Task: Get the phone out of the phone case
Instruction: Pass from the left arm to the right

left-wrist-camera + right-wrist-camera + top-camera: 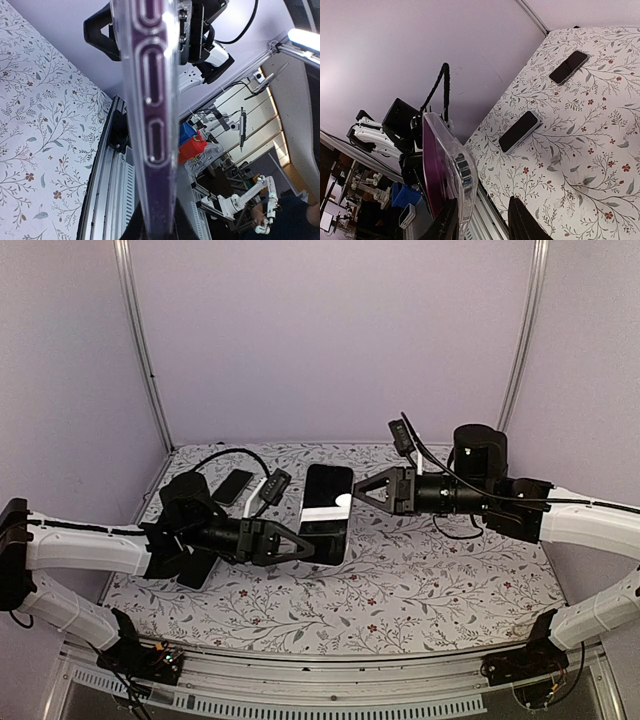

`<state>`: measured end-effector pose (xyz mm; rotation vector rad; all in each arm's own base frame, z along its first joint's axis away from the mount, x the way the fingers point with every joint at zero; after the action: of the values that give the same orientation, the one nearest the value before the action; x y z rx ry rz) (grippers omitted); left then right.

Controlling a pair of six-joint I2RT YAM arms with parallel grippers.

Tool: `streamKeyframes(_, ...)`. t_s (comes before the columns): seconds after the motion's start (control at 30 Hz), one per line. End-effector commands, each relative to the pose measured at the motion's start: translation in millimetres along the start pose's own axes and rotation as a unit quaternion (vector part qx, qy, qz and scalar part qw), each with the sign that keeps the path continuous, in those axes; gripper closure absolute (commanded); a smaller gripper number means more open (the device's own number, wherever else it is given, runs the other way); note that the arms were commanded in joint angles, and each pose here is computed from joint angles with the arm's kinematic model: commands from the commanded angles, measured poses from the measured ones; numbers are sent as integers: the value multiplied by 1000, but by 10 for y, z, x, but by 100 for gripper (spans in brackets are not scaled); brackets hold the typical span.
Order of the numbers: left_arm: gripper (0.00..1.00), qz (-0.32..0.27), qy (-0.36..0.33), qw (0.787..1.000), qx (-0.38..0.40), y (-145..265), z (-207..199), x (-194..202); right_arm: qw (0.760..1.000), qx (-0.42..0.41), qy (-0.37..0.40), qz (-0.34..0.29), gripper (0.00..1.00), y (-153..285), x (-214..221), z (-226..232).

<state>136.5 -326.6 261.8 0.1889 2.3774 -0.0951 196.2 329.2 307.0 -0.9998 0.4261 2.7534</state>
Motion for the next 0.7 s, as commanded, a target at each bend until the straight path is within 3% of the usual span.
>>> streamKeyframes(0.0, 100, -46, -141, 985, 87, 22, -628, -364, 995, 11, -11, 102, 64, -113, 539, -182)
streamKeyframes(0.2, 100, -28, -135, 986, 90, 62, -573, -350, 989, -64, 17, 134, 61, -155, 625, 72)
streamKeyframes(0.47, 100, -10, -124, 989, 80, 2, -481, -374, 988, -63, 9, 138, 62, -304, 661, 63)
streamKeyframes(0.67, 100, -27, -94, 995, 29, -8, -260, -429, 993, -14, -14, 114, 73, -318, 647, -105)
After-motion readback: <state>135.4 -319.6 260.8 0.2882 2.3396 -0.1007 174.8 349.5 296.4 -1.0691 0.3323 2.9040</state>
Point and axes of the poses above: each gripper's point midway between its finger pads, its own y axis back along the fingers, its own z axis along the line the jaws close on, x = y × z, the point moved 4 cm from there along y, back along the fingers, and after that the axes turned 2 degrees about -y, right-handed, at the moved point
